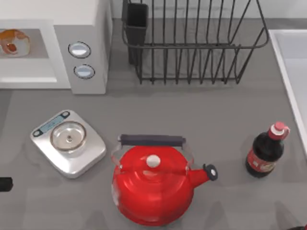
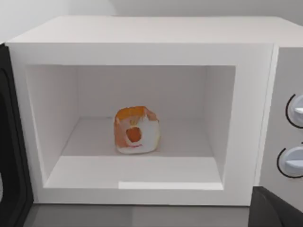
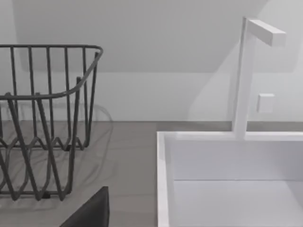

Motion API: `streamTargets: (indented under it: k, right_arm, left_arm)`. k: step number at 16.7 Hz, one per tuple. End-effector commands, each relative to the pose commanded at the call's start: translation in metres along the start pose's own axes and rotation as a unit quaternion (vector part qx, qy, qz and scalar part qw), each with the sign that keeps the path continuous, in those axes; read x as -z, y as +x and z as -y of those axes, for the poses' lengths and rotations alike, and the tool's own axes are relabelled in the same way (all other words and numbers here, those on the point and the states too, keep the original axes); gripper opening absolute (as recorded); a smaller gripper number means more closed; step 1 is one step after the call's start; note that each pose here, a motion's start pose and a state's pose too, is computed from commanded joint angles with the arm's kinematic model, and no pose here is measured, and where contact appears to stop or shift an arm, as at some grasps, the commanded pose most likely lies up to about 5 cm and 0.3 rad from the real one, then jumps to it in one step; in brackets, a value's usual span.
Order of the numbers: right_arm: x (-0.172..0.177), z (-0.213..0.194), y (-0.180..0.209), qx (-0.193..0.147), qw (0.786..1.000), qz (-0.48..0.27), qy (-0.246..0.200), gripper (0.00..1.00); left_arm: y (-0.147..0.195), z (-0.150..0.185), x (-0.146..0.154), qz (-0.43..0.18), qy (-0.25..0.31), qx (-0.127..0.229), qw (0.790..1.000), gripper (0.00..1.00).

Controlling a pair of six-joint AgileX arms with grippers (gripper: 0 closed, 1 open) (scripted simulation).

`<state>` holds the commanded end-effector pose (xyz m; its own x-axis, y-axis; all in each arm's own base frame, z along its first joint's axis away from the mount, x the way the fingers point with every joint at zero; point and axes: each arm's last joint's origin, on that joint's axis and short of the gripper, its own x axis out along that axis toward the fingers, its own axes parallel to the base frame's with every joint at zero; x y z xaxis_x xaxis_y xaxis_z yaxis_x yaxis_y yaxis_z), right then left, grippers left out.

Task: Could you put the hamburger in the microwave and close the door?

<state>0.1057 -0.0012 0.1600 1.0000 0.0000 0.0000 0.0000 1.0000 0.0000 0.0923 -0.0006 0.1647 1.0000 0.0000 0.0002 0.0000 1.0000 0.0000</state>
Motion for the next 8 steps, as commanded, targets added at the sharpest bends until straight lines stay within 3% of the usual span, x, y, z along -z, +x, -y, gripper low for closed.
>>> streamTargets:
  k: [8]
  right_arm:
    - [0.0,0.0,0.0,0.0,1.0,0.0,0.0,1.0]
  left_arm:
    - [0.0,0.001,-0.016,0.005,0.0,0.002,1.0,0.0]
